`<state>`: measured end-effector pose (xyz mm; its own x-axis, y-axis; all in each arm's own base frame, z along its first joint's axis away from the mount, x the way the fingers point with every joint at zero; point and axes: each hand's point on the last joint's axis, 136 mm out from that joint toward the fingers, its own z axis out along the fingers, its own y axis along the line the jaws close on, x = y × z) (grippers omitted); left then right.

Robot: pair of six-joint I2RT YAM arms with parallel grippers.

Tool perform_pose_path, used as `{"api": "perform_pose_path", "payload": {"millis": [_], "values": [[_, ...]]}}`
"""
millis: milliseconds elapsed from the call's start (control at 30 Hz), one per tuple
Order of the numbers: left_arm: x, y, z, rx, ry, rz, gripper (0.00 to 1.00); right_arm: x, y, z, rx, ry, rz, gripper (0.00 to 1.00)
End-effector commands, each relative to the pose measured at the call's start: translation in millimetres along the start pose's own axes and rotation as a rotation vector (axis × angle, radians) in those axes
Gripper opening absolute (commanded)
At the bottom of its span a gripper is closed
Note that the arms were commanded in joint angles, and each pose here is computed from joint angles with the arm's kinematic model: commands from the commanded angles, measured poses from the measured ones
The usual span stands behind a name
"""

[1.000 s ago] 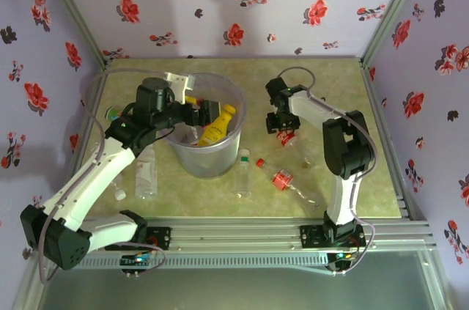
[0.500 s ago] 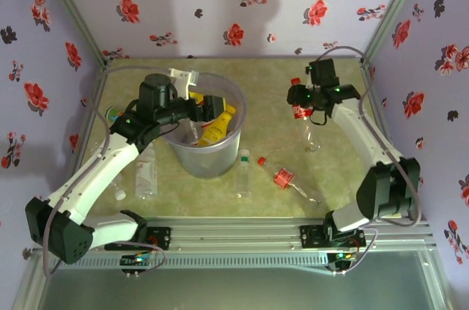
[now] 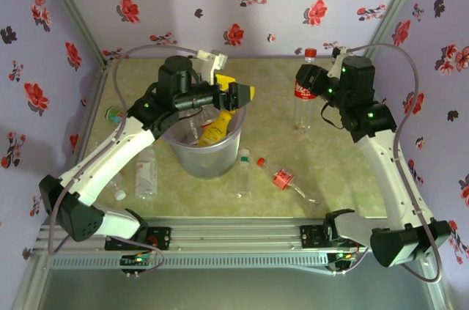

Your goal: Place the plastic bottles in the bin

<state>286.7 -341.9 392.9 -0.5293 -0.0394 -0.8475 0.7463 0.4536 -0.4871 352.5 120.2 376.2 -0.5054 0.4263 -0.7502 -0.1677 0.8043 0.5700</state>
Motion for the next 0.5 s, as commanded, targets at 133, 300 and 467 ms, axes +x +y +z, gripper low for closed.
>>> {"api": "perform_pose_path", "payload": {"millis": [133,300,467], "values": [[2,-39,31,0.089,0.025,0.100,0.97,-38,66,-14,-0.314,-0.083,0.106,0.54],[9,-40,56,0.054,0.046,0.119,0.98,-41,91,-17,-0.455,-0.039,0.139,0.54],[13,-40,74,0.023,0.062,0.150,0.97,-41,108,-21,-0.560,-0.002,0.164,0.54]]}}
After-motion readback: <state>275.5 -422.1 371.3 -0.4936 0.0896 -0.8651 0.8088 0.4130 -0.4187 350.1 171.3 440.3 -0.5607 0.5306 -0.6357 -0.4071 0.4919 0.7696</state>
